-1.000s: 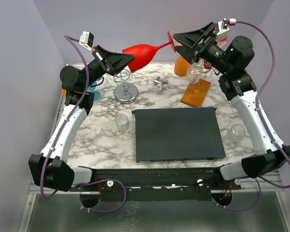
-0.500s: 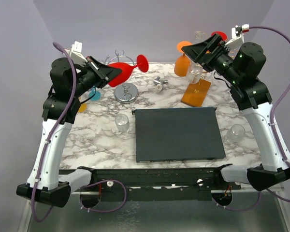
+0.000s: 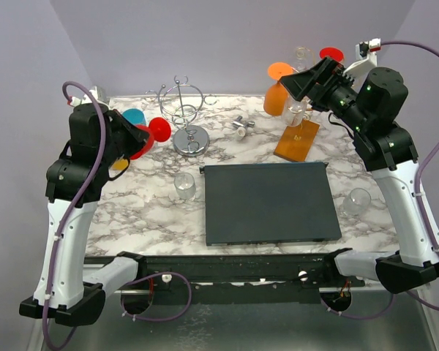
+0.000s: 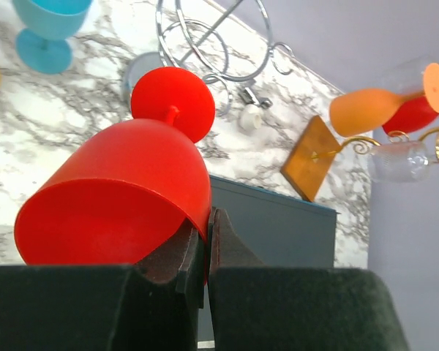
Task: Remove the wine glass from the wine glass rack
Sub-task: Place the wine glass at the center of the board.
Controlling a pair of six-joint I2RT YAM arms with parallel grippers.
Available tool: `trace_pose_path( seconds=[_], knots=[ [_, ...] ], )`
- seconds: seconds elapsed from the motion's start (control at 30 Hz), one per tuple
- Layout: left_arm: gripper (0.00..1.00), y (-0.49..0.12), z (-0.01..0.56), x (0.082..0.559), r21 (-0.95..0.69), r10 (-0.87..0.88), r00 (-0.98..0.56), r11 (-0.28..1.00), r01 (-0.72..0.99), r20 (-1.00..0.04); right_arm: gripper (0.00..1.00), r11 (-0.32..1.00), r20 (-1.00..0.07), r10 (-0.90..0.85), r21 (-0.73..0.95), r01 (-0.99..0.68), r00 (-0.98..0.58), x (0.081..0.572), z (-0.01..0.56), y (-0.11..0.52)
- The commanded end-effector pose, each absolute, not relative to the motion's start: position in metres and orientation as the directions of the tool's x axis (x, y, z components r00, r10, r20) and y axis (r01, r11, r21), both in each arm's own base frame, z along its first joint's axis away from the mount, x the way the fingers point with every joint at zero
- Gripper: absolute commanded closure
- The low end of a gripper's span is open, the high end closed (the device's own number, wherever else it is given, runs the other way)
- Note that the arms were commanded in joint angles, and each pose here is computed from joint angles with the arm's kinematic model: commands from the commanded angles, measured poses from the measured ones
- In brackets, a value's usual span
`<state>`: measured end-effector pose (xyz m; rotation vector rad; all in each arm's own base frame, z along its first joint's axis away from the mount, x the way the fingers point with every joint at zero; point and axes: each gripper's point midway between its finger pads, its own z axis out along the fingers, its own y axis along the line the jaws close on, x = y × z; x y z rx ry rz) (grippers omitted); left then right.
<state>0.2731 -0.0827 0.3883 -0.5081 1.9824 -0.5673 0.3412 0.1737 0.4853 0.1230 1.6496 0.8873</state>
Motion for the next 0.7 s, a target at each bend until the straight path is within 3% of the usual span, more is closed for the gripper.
trace_pose_path(
  seconds=[0.0,0.67],
  knots=[
    [1.0,-0.051,0.38,0.264,-0.47,-0.523,-0.4,0.852,-0.23,-0.753,0.0,0.74,-0.823,0.495,0.568,-0.36,-0.278,0.344,0.481,0.169],
    [1.0,-0.054,0.262,0.345,-0.209,-0.365,-0.655,0.929,-0.306,-0.662,0.0,0.785,-0.853,0.45,0.519,-0.339,-0.263,0.346,0.476,0.162]
  ],
)
